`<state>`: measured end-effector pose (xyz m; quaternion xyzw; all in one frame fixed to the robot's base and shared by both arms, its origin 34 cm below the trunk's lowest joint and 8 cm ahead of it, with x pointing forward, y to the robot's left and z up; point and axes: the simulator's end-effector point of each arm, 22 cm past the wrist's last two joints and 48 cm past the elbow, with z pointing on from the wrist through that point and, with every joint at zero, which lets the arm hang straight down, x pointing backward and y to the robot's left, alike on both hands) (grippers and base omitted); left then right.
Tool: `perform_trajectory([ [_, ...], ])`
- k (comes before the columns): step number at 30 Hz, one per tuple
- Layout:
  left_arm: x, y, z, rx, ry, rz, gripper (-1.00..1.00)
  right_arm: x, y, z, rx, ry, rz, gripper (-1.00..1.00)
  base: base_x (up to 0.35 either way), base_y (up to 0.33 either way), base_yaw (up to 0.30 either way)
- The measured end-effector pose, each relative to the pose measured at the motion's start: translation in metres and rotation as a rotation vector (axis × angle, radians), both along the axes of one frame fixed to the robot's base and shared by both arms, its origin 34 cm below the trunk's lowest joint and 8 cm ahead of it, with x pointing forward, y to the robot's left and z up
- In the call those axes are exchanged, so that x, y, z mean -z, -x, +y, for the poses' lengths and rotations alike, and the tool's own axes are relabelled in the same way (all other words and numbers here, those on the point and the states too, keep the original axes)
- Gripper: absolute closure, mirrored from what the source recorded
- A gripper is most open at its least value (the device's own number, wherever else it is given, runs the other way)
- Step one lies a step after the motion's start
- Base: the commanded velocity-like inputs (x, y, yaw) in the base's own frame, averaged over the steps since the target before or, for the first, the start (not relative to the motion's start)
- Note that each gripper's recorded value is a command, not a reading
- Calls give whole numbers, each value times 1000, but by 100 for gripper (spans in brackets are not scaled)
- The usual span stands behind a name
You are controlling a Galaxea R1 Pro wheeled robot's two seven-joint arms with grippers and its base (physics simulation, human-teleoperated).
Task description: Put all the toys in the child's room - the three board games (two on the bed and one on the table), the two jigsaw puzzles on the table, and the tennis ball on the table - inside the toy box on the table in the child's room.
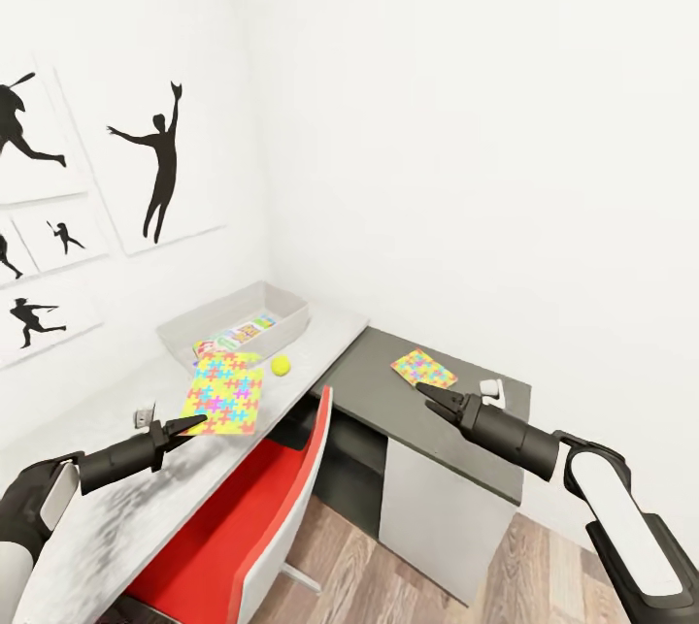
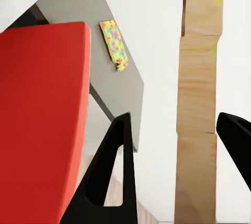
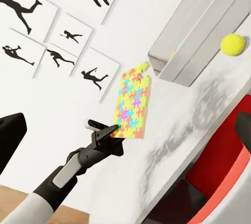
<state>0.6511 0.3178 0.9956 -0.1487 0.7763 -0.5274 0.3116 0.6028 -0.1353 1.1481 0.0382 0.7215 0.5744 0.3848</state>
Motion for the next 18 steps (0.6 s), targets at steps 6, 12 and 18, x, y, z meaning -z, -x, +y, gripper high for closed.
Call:
perform_trajectory([
  [6,0,0,0,0,0,0,100,0,0,0,0,1,0,-100,212,-97,291],
  [12,0,0,0,0,0,0,100,0,0,0,0,0,0,-100,191,-25,291],
  [18,0,0,0,0,0,-1,100,1,0,1,-3,1,1,-100,29,-66,291],
])
